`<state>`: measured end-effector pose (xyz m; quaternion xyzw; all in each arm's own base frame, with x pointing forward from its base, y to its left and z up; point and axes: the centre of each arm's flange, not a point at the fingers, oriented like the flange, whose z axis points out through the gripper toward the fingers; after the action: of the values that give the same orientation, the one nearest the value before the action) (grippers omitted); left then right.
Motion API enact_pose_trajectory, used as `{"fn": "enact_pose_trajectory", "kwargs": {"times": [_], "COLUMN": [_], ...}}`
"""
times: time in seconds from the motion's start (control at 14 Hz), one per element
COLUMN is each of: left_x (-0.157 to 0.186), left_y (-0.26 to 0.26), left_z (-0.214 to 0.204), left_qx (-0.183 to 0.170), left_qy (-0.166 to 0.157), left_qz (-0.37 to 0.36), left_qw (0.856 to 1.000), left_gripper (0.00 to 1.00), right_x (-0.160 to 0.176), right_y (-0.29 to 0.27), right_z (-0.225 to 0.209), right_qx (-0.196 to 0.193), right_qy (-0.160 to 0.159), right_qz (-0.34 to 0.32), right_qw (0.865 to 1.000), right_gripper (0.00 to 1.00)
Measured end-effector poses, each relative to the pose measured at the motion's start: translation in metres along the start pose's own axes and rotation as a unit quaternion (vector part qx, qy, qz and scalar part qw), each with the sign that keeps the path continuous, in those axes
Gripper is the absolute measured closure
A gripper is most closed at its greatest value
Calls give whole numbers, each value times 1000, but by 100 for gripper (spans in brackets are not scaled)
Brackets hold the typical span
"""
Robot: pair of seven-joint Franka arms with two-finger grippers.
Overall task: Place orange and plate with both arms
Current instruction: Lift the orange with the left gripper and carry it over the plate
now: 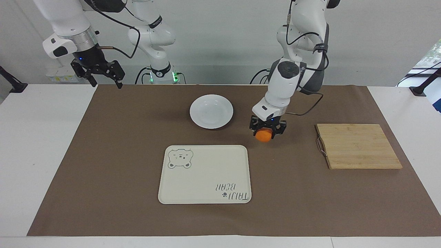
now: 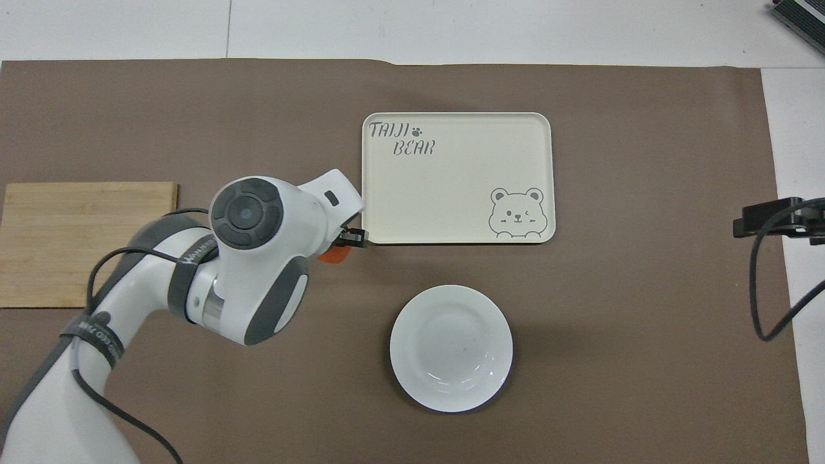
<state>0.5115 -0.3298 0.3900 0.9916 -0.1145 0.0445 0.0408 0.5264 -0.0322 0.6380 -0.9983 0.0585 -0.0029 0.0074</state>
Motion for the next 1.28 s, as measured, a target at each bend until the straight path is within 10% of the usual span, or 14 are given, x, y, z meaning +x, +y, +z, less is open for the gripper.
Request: {"fn": "enact_pose_trajectory", "kwargs": {"times": [0.43,1.07,1.28], "left_x": [-92,-150,-150], "left_y": [149,199,201], "left_z": [7,69,69], "left_qx": [-8,-15,-17], "left_qy": [-19,-19,-16], "left_qz": [3,-10,-14], "left_qw": [1000,1000,1000], "left_gripper": [20,20,0], "right_x": [0,-1,-2], "right_y": [0,0,0], "right_z": [0,1,3], "right_qx": [0,0,0], "right_qy": [0,-2,-5], "right_qz": [0,0,0], "right_qw": [1000,1000,1000], "right_gripper": [0,0,0]}}
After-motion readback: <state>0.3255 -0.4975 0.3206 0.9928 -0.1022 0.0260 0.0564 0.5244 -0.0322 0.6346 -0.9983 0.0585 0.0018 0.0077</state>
